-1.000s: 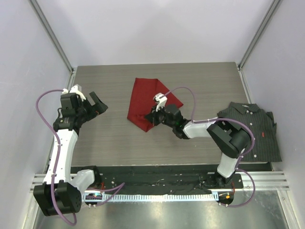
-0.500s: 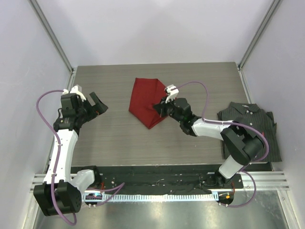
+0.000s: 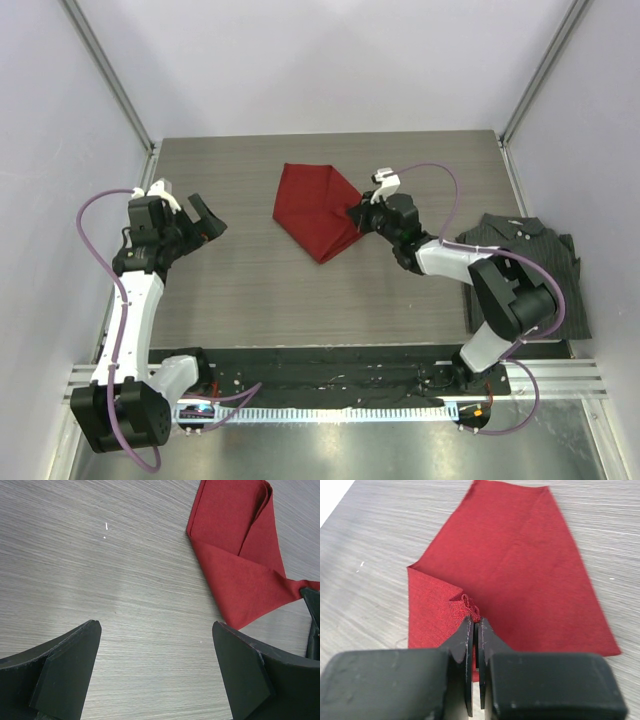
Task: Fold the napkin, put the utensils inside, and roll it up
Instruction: Fold the napkin
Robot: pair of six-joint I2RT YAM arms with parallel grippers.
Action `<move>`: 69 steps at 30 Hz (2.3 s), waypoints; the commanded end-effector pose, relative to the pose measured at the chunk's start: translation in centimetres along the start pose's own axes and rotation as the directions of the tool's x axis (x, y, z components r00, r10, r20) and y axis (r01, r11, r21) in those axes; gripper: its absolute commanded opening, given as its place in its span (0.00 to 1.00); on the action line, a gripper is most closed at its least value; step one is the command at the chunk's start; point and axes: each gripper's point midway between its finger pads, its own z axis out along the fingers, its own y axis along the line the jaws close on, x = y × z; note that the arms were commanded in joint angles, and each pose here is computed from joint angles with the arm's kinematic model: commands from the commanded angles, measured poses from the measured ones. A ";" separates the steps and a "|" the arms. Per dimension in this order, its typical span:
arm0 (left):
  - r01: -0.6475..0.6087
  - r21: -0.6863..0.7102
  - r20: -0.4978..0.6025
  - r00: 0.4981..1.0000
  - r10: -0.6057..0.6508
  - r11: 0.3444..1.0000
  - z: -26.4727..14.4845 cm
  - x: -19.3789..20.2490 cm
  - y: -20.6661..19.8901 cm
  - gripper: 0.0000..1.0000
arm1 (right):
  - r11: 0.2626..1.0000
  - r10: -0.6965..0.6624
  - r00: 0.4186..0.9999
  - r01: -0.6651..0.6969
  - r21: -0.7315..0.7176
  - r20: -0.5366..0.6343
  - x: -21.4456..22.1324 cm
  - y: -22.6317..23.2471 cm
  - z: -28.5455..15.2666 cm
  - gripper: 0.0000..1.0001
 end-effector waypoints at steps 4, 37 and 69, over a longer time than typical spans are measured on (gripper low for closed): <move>-0.011 0.035 0.036 0.999 0.009 0.999 0.0 -0.9 -0.6 1.00 | 1.000 0.003 0.999 -0.004 0.021 0.049 -1.0 -2.5 1.3 0.01; -0.001 0.054 0.015 1.000 0.000 0.999 0.3 -0.5 -0.9 1.00 | 0.980 -0.040 0.999 0.038 0.195 0.005 -1.2 -8.0 -0.3 0.69; 0.015 0.070 -0.002 1.000 -0.015 0.997 0.6 -0.2 -1.1 1.00 | 0.998 0.043 0.955 -0.026 0.062 -0.295 3.9 -8.3 2.9 0.45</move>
